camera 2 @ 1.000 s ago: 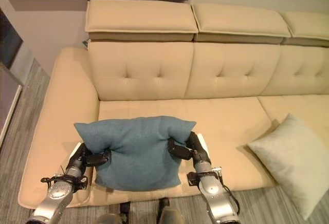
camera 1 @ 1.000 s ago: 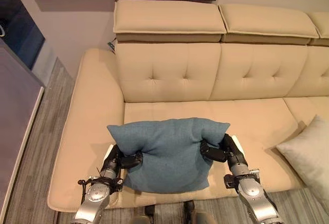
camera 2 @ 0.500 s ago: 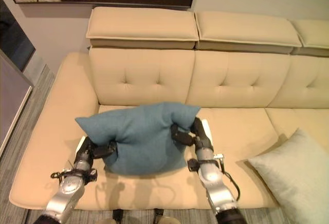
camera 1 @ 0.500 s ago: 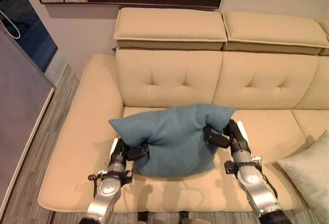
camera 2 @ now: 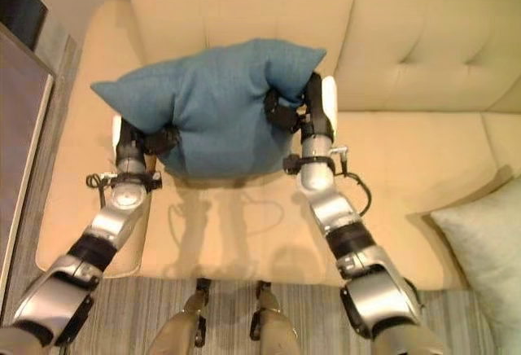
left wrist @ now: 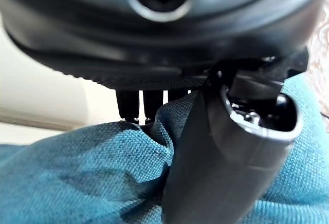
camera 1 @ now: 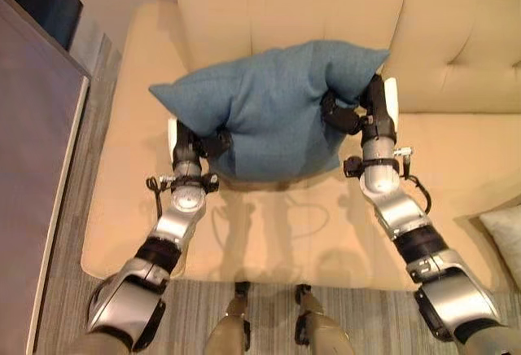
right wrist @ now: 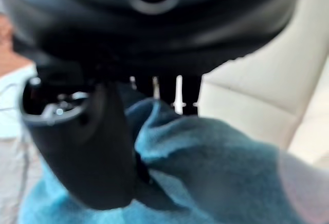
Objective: Pick up all the scattered cushions and arrange them neatly on the sofa.
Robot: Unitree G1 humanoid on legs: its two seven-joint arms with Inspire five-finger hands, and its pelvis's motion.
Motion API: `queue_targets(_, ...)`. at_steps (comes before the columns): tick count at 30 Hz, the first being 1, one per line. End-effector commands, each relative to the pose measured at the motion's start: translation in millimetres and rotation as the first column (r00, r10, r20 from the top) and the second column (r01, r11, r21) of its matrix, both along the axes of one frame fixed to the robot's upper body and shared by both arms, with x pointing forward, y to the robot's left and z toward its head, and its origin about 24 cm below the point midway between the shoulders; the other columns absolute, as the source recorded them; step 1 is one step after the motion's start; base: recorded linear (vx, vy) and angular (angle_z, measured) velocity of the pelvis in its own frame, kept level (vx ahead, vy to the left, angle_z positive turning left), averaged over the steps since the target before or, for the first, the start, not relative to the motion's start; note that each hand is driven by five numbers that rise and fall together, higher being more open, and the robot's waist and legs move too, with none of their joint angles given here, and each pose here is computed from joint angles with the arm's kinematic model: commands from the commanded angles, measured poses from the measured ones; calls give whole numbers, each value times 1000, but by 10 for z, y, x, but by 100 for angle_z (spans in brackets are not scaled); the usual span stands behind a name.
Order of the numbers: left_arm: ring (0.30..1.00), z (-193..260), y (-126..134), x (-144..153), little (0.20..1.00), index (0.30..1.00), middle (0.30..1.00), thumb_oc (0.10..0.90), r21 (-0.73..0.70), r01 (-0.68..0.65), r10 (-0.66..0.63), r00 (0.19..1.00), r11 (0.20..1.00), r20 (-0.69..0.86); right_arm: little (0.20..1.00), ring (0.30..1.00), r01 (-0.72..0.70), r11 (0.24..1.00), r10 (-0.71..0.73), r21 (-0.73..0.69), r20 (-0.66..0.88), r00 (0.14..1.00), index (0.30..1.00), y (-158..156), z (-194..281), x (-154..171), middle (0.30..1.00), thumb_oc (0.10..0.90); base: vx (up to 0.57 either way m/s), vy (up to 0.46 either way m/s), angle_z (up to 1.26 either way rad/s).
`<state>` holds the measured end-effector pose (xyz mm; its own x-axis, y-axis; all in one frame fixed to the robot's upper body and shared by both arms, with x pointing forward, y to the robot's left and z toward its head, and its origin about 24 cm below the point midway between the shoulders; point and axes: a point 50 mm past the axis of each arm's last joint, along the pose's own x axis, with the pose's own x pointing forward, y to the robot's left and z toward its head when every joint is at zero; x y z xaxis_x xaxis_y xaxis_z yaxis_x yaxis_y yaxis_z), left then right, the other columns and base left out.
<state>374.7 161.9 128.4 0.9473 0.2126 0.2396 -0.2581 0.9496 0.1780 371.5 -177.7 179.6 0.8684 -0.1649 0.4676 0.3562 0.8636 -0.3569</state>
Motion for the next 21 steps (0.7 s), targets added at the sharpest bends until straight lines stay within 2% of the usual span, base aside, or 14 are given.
queue_targets(1,300,992,-516,30,300,300,300,400,79,209,-223,890,975,398,300,300,-230,973,223,-26,370,902,300,593,843,-137,300,400,2,44,-3)
queue_targets(5,300,1022,-482,83,300,300,300,400,115,193,-223,898,974,378,300,300,-209,977,212,-49,369,905,300,601,853,-116,300,400,-13,57,-4)
queue_targets(6,900,980,-423,122,900,900,900,800,134,165,-202,916,977,348,745,745,-195,979,202,-55,369,907,745,597,843,-115,745,696,-27,55,-12)
queue_targets(7,900,953,-371,129,900,900,900,800,134,146,-184,922,980,340,900,900,-179,982,188,-60,371,909,900,570,837,-114,900,800,-14,37,-10)
queue_targets(8,900,930,-330,135,900,900,900,800,136,133,-171,928,982,331,900,900,-169,984,181,-65,371,911,900,552,833,-114,900,800,7,22,-10)
queue_targets(10,900,842,-92,154,900,900,900,800,132,61,-98,950,989,297,900,900,-125,989,145,-77,384,912,900,457,854,-121,900,800,21,11,-6)
queue_targets(11,900,842,-92,154,900,900,900,800,132,61,-98,950,989,297,900,900,-125,989,145,-77,384,912,900,457,854,-121,900,800,0,0,0)
queue_targets(13,900,800,159,159,900,900,900,800,129,-16,-20,961,991,275,900,900,-70,994,100,-88,401,911,900,322,903,-126,900,800,16,4,1)
queue_targets(14,900,743,415,138,900,900,900,800,115,-92,61,966,989,251,900,900,-13,996,49,-89,421,906,900,173,955,-141,900,800,35,-5,0)
queue_targets(16,900,669,657,105,900,900,900,800,98,-166,141,966,981,218,900,900,54,995,-14,-82,423,906,900,-8,977,-152,900,800,20,-7,0)
queue_targets(17,900,668,658,105,900,900,900,800,98,-166,141,966,981,218,900,900,54,995,-14,-82,423,906,900,-8,976,-153,900,800,35,-20,3)
queue_targets(18,900,594,814,43,900,900,900,800,38,-211,199,958,977,207,900,900,121,990,-81,-70,418,905,900,-160,974,-154,900,800,37,-17,6)
queue_targets(21,900,464,961,-59,900,900,900,800,-24,-241,241,952,970,187,900,900,211,977,-180,-34,399,899,900,-388,935,-184,900,800,43,-17,5)
